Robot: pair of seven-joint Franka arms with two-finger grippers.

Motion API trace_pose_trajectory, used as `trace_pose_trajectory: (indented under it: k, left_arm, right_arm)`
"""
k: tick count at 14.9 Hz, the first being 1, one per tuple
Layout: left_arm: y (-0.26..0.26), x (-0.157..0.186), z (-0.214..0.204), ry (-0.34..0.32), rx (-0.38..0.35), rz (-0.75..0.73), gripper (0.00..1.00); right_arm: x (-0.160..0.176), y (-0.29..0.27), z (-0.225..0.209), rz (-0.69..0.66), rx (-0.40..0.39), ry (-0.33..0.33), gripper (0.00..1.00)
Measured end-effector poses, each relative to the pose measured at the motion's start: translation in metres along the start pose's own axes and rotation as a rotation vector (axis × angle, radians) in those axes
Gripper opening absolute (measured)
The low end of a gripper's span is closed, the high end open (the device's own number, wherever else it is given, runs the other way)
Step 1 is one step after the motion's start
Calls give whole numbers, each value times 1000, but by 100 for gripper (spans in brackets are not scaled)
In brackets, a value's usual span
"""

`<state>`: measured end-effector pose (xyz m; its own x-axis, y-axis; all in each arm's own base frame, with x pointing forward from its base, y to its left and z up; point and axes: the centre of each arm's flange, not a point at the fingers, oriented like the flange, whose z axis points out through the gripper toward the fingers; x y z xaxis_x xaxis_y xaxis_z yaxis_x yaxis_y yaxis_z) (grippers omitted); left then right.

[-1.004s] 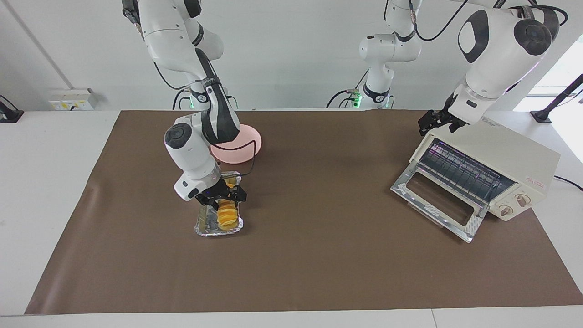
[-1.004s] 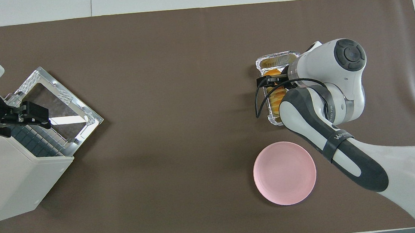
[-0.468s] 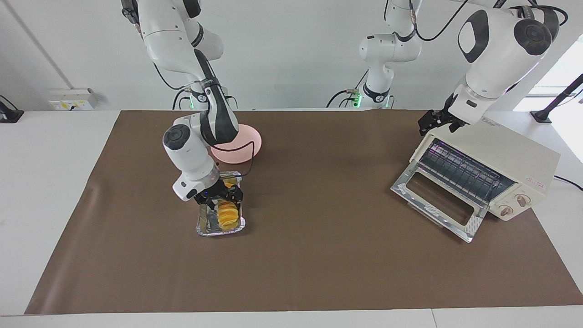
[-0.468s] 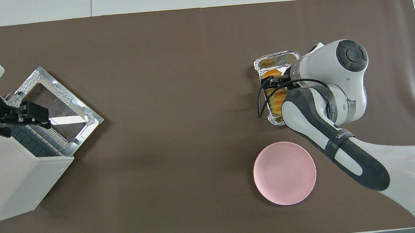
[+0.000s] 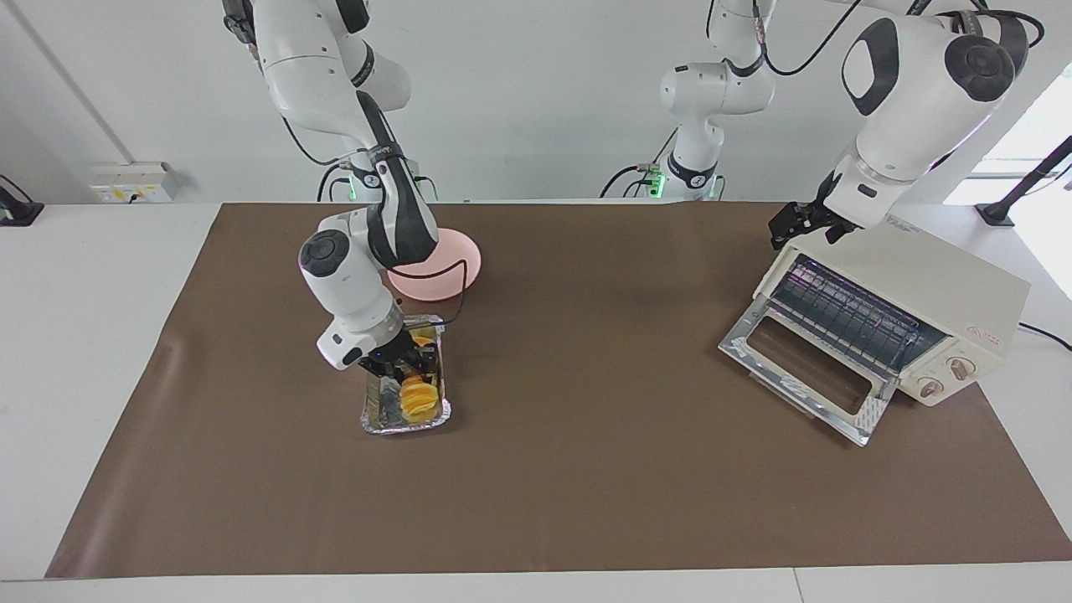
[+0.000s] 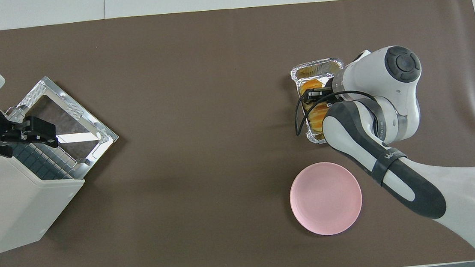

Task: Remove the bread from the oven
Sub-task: 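Carry the bread rolls with the right gripper onto the pink plate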

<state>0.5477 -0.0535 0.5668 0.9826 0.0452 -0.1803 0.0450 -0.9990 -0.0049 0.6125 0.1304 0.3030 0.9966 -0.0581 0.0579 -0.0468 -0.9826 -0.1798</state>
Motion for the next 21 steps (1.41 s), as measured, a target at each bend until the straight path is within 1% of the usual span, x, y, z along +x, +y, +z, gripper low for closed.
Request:
trace_pose_trajectory:
  k: [2, 3, 4, 6, 8, 10, 11, 13, 15, 18, 21]
  left_arm:
    - [0, 0, 0, 0, 0, 0, 100]
    - [0, 0, 0, 0, 0, 0, 100]
    - [0, 0, 0, 0, 0, 0, 100]
    - [0, 0, 0, 0, 0, 0, 100]
    - [0, 0, 0, 0, 0, 0, 100]
    - [0, 0, 0, 0, 0, 0, 100]
    - [0, 0, 0, 0, 0, 0, 100]
    - [0, 0, 0, 0, 0, 0, 100]
    - [0, 0, 0, 0, 0, 0, 100]
    - [0, 0, 0, 0, 0, 0, 100]
    - [0, 0, 0, 0, 0, 0, 100]
  right_arm:
    - [1, -1, -7, -1, -1, -5, 22]
    - [4, -3, -16, -3, -2, -15, 18]
    - [7, -5, -29, -6, -3, -24, 16]
    - [13, -12, -69, -15, -8, -41, 15]
    - [3, -15, -114, -22, -25, -81, 15]
    - [-23, -16, -147, -25, -56, -170, 15]
    - [-39, -16, -156, -23, -73, -219, 15]
    - [-71, -17, -148, -10, -88, -293, 15]
    - [-102, -17, -120, -13, -105, -337, 15]
    - [-143, -20, -81, -28, -126, -341, 15]
    - [-178, -38, -60, -23, -149, -307, 15]
